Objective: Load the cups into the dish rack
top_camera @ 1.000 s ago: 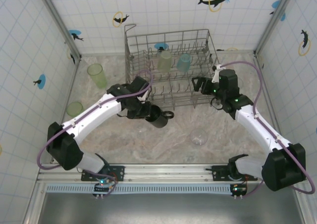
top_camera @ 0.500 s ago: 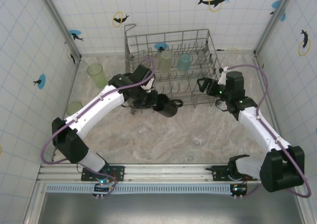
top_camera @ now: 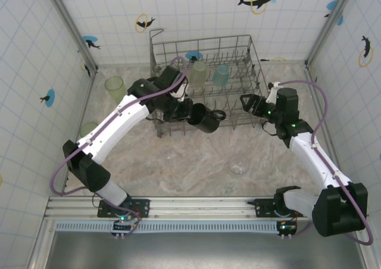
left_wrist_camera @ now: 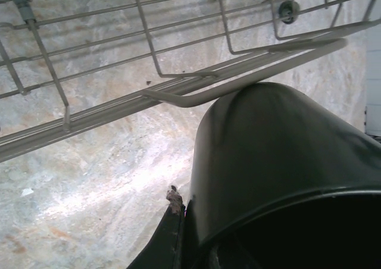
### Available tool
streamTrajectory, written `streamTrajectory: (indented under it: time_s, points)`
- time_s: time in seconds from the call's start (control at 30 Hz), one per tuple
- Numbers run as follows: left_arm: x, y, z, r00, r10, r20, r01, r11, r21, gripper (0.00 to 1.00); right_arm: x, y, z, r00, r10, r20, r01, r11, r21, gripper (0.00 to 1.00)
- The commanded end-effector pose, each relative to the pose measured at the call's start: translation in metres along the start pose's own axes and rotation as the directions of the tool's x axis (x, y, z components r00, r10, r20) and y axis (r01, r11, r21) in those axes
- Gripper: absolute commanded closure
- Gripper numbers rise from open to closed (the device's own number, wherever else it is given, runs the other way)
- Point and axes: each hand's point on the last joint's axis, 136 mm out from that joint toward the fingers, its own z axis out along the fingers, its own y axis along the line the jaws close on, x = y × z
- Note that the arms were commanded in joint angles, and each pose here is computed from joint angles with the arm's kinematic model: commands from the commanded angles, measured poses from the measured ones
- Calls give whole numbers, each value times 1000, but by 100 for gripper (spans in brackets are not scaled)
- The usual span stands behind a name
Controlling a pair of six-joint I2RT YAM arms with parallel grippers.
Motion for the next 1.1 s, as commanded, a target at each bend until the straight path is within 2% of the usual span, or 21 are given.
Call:
streamTrajectory:
  time_s: [0.0,0.4,0.73,0.83,1.07]
  points:
    - [-29,-32,-27,992,51,120,-63,993,98,100,-5,6,-5,1000,-1,29,2,1000,-30,1]
    - [-67,-58,-53,969,102,227,-136,980,143,100,-5,5,-2,1000,-4,-6,3,1000,-23,1]
    - [-127,-40,-71,925,53,377,-130,975,183,100,-13,5,-8,1000,4,16,-4,1000,6,1]
    - [-140,-32,-69,910,42,412,-128,974,185,100,-14,9,-8,1000,14,20,-14,1000,-19,1]
    - [-167,-31,-58,893,-1,451,-138,952,274,100,-18,22,-4,999,40,24,-37,994,-98,1]
